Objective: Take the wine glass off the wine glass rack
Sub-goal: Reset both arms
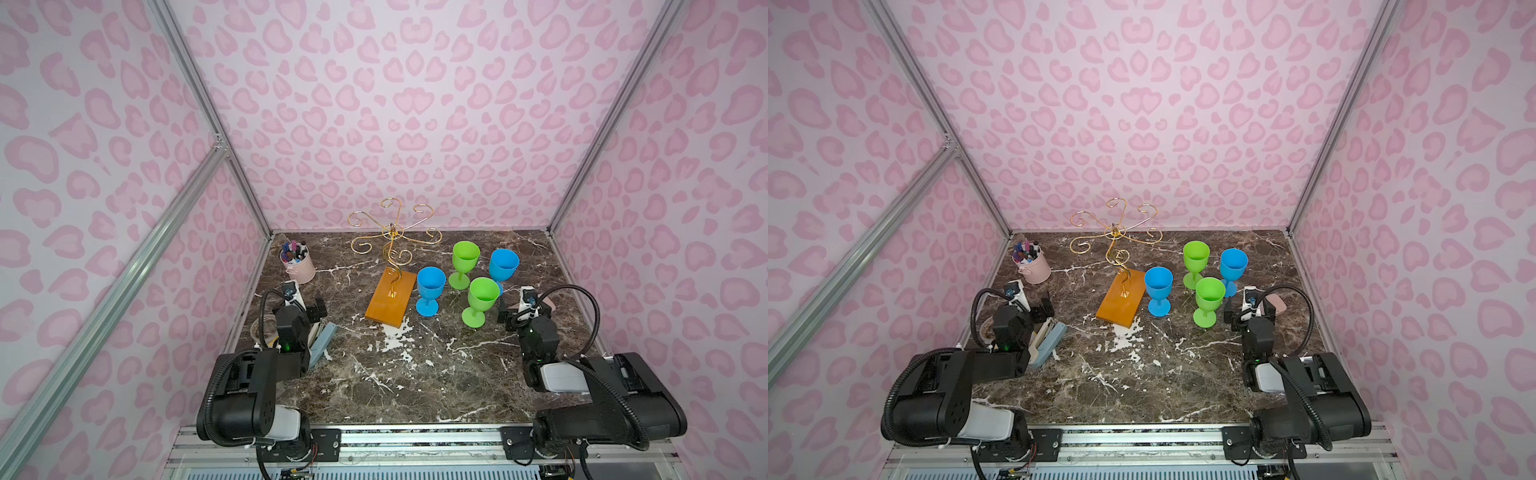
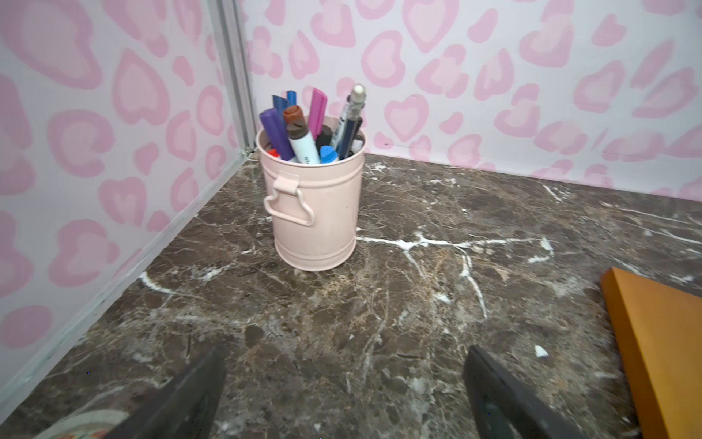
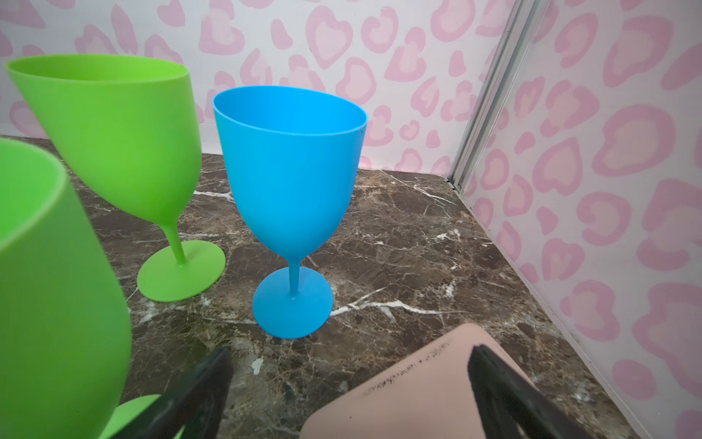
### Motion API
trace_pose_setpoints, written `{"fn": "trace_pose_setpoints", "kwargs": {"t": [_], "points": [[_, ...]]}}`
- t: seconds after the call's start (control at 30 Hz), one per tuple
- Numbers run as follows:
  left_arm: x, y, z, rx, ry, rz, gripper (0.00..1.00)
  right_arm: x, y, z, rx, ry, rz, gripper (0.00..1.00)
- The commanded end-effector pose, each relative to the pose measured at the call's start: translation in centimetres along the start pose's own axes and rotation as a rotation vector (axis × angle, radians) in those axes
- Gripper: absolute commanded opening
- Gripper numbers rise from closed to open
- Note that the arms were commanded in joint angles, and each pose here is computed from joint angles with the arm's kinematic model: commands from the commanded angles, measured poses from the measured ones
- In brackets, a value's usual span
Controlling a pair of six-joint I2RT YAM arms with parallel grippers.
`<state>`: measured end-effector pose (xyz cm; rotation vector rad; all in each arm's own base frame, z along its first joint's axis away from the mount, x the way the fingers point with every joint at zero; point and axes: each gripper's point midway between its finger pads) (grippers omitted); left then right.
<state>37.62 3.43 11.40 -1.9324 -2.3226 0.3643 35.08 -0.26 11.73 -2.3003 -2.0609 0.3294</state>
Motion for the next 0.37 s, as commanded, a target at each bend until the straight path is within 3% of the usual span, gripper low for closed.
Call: {"fn": "trace_pose_setpoints", "kwargs": {"t": [0.0, 0.33], "points": [[1.04, 0.17, -0.75, -0.026, 0.001, -0.104, 0.98, -0.28, -0.06, -0.99, -0.042, 0.02, 0.012, 0.99], [1.02, 0.25, -0.75, -0.023, 0.005, -0.109, 0.98, -0.37, -0.16, -0.95, -0.046, 0.026, 0.016, 0.99]]}}
Point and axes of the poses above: each gripper's point midway between its finger pads, its own y axis out along the fingers, its own x axis along the line the jaws close on, z = x × y, and after that the axes turned 1 degree about -y, right-handed
